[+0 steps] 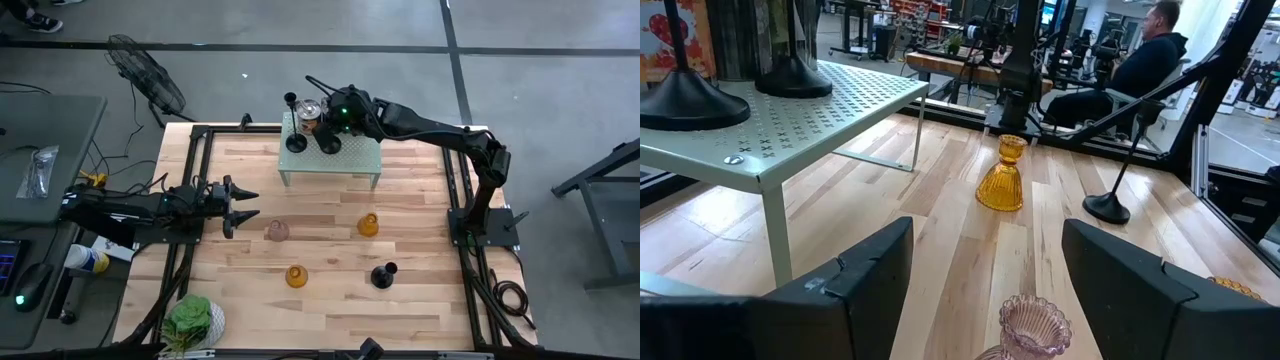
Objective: Pick & Place candle stick holders
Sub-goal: Put the top black candle holder on the shelf
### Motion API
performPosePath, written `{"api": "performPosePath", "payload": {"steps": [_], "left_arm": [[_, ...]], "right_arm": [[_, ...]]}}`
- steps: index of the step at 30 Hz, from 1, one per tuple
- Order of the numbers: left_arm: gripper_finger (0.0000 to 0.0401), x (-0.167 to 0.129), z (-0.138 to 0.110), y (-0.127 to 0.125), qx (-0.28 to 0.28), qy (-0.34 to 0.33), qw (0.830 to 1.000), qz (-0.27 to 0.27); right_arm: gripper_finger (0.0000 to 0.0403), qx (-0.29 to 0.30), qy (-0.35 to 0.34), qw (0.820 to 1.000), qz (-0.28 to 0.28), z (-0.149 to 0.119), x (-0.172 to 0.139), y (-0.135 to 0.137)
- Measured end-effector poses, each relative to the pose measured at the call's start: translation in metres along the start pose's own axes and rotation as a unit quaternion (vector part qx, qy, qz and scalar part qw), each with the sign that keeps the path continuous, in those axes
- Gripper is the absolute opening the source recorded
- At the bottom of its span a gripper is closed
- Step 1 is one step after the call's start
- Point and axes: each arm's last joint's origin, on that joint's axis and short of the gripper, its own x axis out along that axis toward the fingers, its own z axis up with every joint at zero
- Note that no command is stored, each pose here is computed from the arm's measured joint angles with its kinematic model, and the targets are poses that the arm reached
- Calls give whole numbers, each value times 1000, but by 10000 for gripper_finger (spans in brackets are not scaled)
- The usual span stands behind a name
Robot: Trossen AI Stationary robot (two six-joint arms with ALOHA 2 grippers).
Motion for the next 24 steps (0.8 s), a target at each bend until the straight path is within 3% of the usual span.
{"api": "performPosePath", "payload": {"steps": [9, 20, 24], "left_arm": [[253, 0, 0, 0, 0, 0, 1000, 0], [253, 0, 0, 0, 0, 0, 1000, 0], [253, 0, 0, 0, 0, 0, 1000, 0]], "right_arm": [[63, 0, 0, 1000, 1, 0, 0, 0], [207, 0, 1, 1000, 1, 0, 0, 0], [240, 0, 5, 1000, 2, -1, 0, 1]]}}
